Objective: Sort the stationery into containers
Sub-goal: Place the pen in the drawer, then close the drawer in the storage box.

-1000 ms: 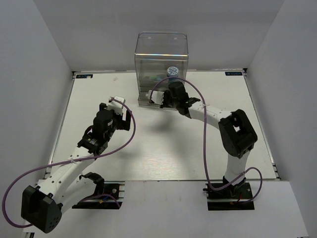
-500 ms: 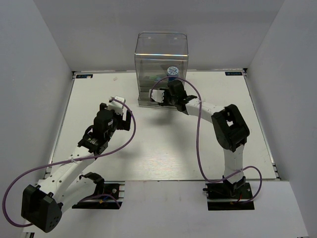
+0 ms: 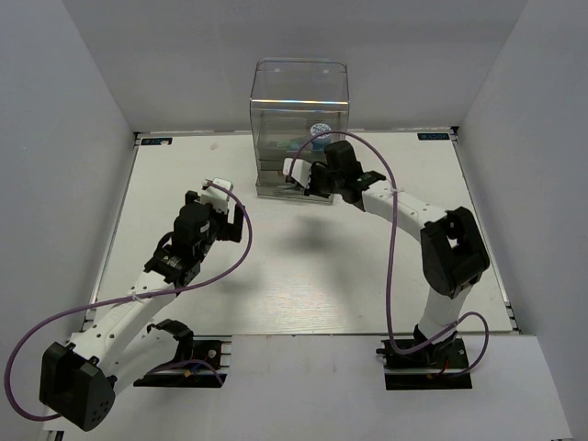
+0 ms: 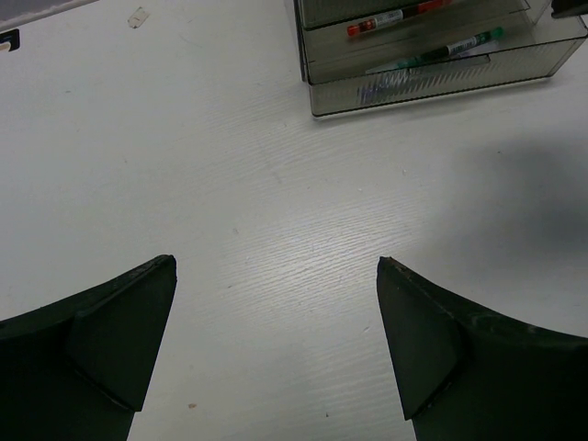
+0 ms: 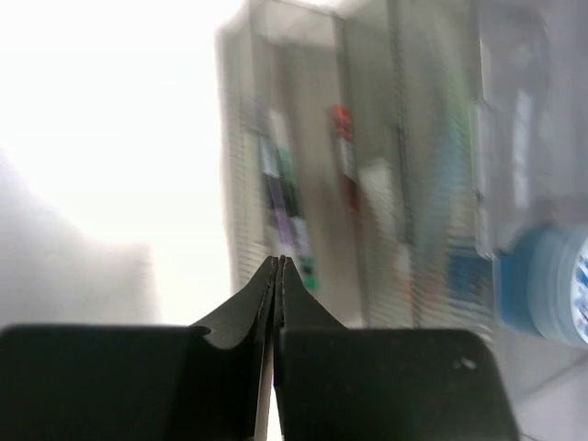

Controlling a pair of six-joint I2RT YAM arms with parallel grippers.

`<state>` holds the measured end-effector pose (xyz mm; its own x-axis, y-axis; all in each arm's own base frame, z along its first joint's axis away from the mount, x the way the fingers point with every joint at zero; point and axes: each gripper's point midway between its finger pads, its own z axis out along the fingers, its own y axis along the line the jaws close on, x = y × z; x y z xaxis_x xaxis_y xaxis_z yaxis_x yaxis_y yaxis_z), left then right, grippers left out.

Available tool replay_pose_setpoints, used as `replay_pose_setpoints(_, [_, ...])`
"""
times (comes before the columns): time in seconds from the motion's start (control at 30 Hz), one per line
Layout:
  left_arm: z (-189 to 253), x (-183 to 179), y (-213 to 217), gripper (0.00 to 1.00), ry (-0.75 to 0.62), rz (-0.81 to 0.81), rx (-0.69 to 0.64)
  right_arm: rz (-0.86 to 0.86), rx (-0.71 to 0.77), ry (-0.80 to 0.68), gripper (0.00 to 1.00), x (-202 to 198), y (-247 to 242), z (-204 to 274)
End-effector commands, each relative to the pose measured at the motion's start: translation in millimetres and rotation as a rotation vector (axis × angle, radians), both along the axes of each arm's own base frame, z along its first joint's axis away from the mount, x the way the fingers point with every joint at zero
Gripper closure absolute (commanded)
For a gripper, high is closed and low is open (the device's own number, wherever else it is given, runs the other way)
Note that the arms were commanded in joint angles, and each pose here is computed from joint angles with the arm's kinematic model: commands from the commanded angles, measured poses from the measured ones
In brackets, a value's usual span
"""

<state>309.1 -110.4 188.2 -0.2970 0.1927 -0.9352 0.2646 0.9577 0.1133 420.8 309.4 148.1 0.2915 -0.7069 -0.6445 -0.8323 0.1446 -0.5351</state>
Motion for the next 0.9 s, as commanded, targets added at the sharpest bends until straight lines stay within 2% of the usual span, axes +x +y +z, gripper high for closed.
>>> replay_pose_setpoints(0.0, [-0.1, -1.2, -1.6, 0.00, 0.004, -0.010, -0.012, 0.189, 0.053, 0.220, 1.00, -58.8, 11.3, -17.4])
replay_pose_setpoints(0.1, [-3.1, -1.0, -3.5, 0.00, 0.014, -0.018, -0.011, 0.242, 0.016, 0.295, 1.00, -73.2, 11.9, -38.9])
replay_pose_setpoints(0.2, [-3.2, -1.4, -4.9, 0.00, 0.013, -0.031, -0.006, 0.237, -0.008, 0.318, 1.00, -68.7, 11.4, -47.8])
replay_pose_setpoints(0.43, [-10.4, -2.5, -6.2, 0.00, 0.031, -0.040, -0.001, 0.144, -0.033, 0.277, 1.00, -37.5, 13.0, -67.5])
replay_pose_setpoints(0.87, [-10.4, -2.5, -6.2, 0.00, 0.031, -0.040, -0.001, 0.073, -0.075, 0.222, 1.00, -10.3, 12.7, -87.4])
